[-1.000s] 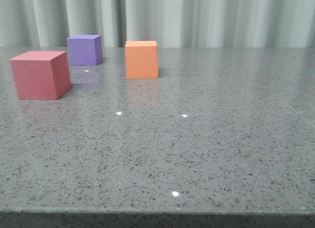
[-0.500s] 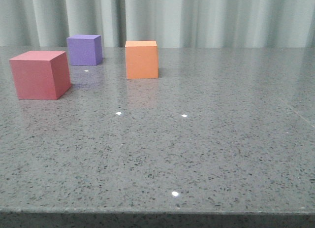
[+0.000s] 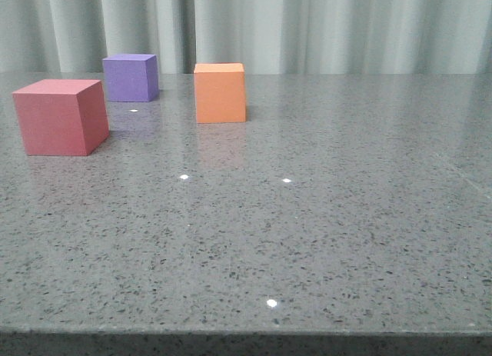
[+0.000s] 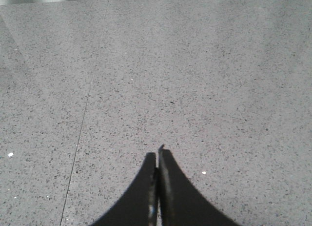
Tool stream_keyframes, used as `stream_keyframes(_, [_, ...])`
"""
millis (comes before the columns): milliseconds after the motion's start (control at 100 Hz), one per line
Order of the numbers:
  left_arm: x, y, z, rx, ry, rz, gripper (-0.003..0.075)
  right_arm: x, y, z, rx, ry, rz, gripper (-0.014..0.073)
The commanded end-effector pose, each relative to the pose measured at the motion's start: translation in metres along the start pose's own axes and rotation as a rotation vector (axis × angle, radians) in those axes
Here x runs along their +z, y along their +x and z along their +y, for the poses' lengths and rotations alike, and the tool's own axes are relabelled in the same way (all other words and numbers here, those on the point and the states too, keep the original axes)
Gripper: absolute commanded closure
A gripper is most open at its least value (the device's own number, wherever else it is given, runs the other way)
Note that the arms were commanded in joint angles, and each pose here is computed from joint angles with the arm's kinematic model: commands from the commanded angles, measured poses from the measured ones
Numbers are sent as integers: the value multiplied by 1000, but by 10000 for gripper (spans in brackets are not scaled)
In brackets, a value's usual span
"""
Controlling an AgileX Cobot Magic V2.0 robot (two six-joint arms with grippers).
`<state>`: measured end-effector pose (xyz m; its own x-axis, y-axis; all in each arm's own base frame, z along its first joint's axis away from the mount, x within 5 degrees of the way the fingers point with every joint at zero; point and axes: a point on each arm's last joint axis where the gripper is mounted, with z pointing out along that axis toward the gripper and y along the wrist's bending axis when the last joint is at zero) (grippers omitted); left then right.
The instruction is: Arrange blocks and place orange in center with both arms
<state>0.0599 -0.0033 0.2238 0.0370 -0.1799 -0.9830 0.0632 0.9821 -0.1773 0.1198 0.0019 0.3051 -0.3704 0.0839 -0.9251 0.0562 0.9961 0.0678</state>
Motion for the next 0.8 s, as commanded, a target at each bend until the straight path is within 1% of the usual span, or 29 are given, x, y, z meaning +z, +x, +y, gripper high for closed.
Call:
stream_keyframes(0, [2, -37, -7, -51, 19, -79, 741, -4, -15, 2, -34, -21, -101, 664])
stream_keyframes(100, [10, -61, -11, -93, 1, 14, 741, -4, -15, 2, -34, -21, -101, 664])
stream_keyframes(110, [12, -61, -11, -93, -5, 40, 741, -4, -15, 2, -34, -21, -101, 664])
stream_keyframes(170, [18, -80, -15, -93, -17, 96, 741, -4, -15, 2, -34, -21, -101, 664])
stream_keyframes(180, [20, -80, -15, -93, -23, 123, 741, -4, -15, 2, -34, -21, -101, 664])
stream_keyframes(350, [48, -130, -24, -83, -56, 263, 741, -4, -15, 2, -34, -21, -101, 664])
stream_keyframes(410, [58, -143, -25, -56, -73, 318, 741, -4, -15, 2, -34, -21, -101, 664])
stream_keyframes(490, [74, -160, -28, 21, -73, 385, 741, -4, -15, 2, -34, -21, -101, 664])
stream_keyframes(550, [83, -167, -29, 41, -79, 443, 741, -4, -15, 2, -34, -21, -101, 664])
stream_keyframes(650, [101, -175, -31, 46, -92, 500, 741, -4, -15, 2, -34, -21, -101, 664])
stream_keyframes(790, [120, -169, -29, 50, -103, 556, 741, -4, -15, 2, -34, -21, -101, 664])
